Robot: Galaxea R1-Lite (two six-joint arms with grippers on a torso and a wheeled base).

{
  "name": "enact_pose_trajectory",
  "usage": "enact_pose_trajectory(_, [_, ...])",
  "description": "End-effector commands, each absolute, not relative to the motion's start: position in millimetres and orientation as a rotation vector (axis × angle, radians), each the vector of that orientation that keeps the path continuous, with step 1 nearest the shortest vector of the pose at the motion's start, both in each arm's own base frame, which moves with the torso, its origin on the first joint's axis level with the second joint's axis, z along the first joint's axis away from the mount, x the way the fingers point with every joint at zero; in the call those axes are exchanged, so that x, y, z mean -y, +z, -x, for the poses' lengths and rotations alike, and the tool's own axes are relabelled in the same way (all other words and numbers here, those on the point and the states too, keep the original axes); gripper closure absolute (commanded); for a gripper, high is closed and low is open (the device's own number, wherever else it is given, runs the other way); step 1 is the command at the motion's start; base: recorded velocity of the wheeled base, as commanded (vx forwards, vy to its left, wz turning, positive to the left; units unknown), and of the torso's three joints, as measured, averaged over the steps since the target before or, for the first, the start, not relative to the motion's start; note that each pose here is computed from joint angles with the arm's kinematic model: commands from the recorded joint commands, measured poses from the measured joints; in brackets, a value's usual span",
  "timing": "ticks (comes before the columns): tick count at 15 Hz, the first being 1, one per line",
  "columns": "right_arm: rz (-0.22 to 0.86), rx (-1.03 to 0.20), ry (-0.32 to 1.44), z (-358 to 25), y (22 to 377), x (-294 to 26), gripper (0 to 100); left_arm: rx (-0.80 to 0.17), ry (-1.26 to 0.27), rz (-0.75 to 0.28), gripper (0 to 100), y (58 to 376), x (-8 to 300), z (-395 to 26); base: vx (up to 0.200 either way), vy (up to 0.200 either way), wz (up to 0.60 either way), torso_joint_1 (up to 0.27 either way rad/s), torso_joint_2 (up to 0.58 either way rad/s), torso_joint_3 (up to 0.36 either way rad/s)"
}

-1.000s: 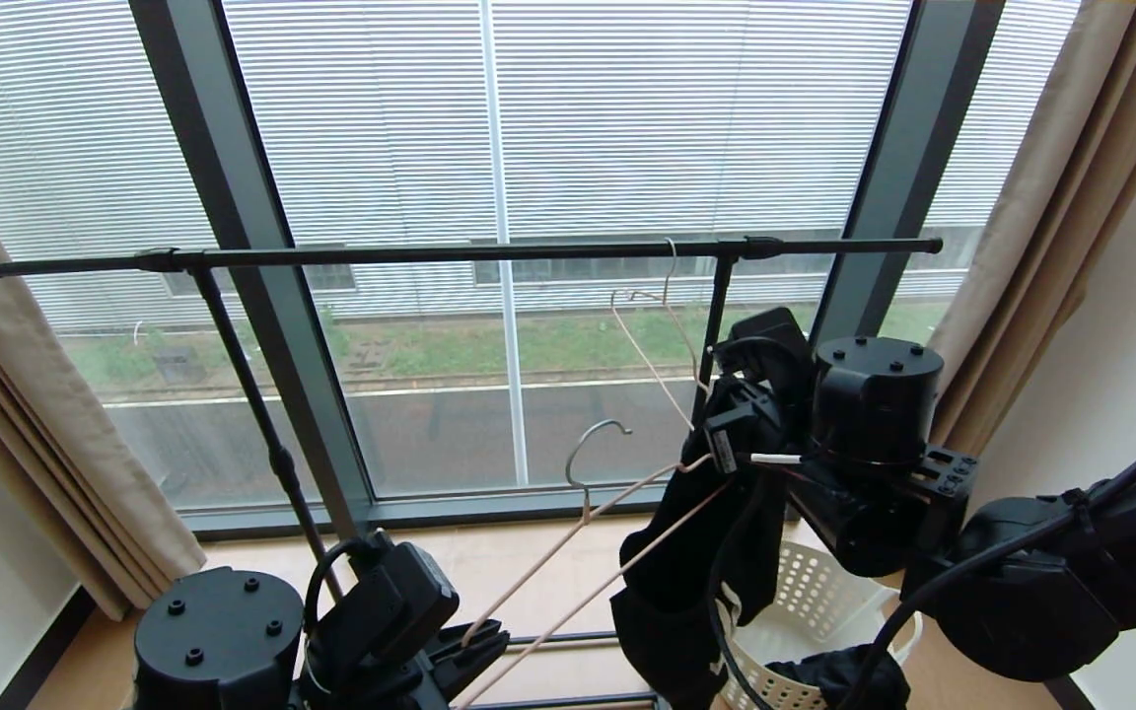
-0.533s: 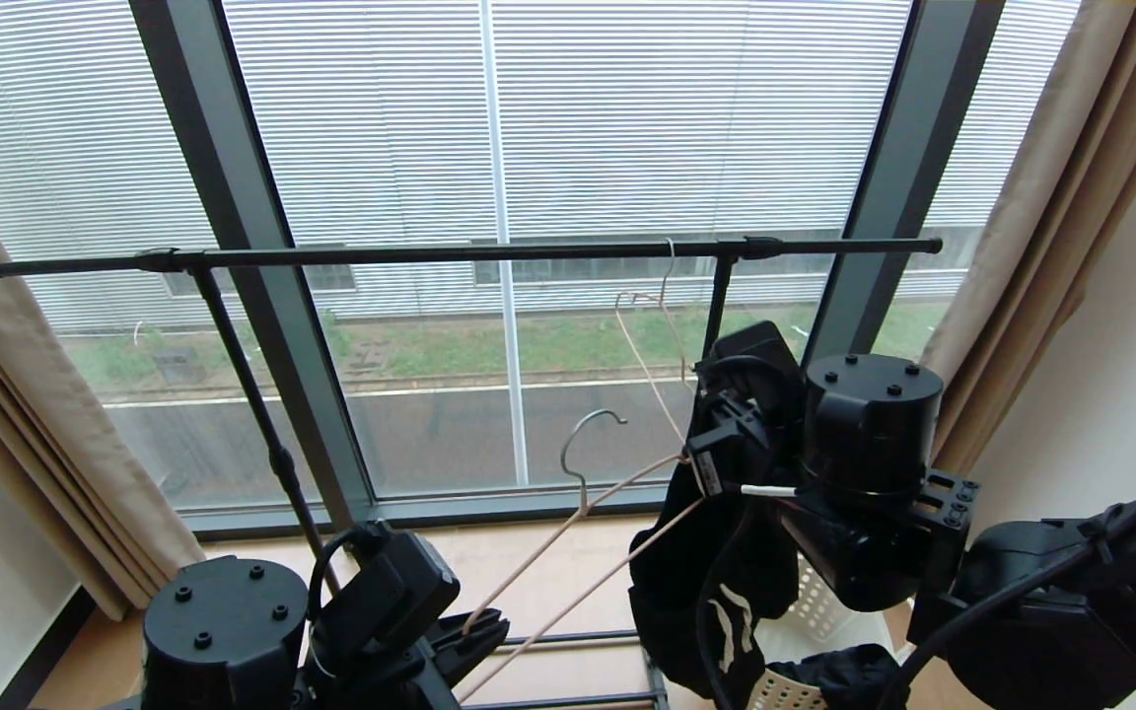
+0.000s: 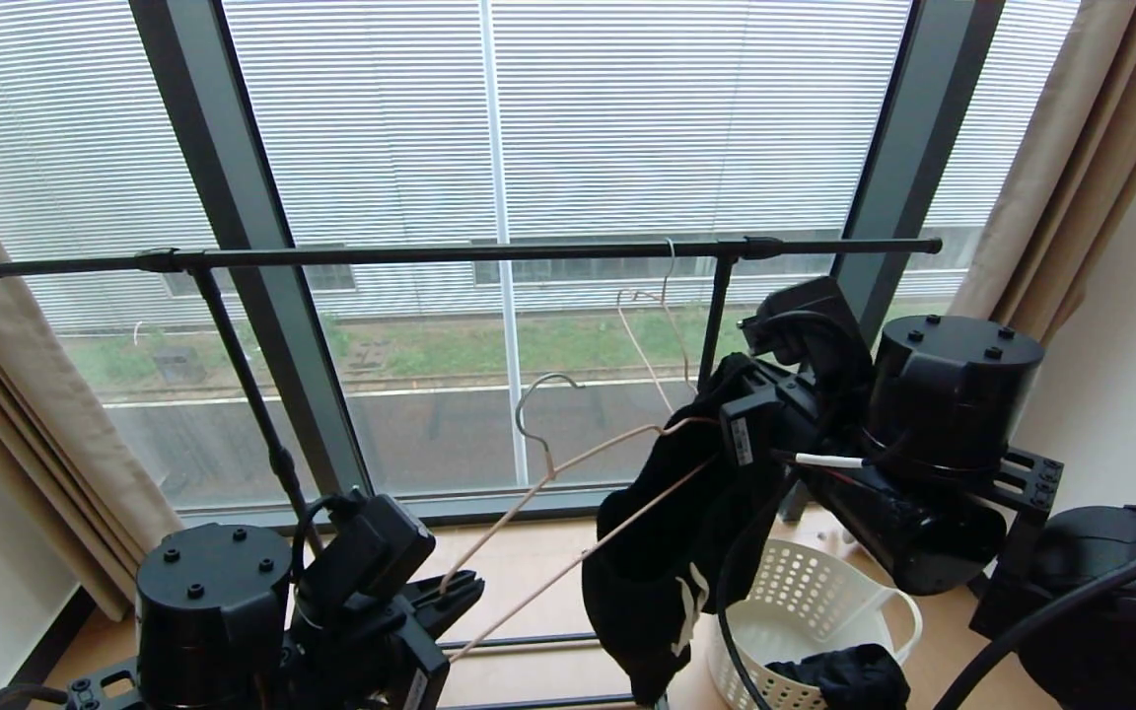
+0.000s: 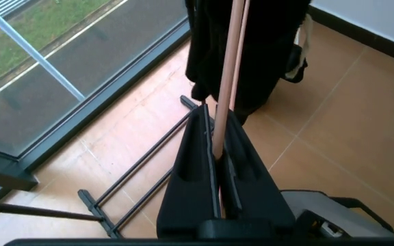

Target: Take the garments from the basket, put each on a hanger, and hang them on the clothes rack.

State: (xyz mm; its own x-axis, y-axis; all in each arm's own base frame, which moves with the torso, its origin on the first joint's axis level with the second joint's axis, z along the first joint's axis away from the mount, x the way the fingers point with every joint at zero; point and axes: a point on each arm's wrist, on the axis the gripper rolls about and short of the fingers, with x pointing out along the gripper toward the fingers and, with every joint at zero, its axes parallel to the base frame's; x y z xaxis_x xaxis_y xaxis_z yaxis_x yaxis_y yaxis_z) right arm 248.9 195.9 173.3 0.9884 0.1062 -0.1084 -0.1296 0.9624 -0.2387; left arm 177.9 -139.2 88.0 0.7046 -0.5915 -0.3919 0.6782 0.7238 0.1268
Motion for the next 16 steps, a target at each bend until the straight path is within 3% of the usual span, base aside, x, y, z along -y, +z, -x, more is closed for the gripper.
enact_pose_trajectory(1, [0.249, -0.097, 0.121, -252, 171, -199, 100, -0.340, -0.749, -0.281, 100, 87, 143, -171, 0.000, 0.000, 0.00, 0.000, 0.00, 0.000])
enact_pose_trajectory(6, [0.251, -0.105, 0.123, -258, 166, -204, 100, -0.317, -0.858, -0.267, 100, 92, 143, -157, 0.000, 0.000, 0.00, 0.000, 0.00, 0.000])
enact_pose_trajectory(11, [0.250, -0.104, 0.180, -235, 164, -223, 100, -0.354, -0.843, -0.270, 100, 84, 148, -165, 0.000, 0.000, 0.00, 0.000, 0.00, 0.000])
enact_pose_trajectory(16, [0.228, -0.072, 0.193, -217, 178, -218, 100, -0.354, -0.750, -0.269, 100, 85, 138, -177, 0.000, 0.000, 0.00, 0.000, 0.00, 0.000])
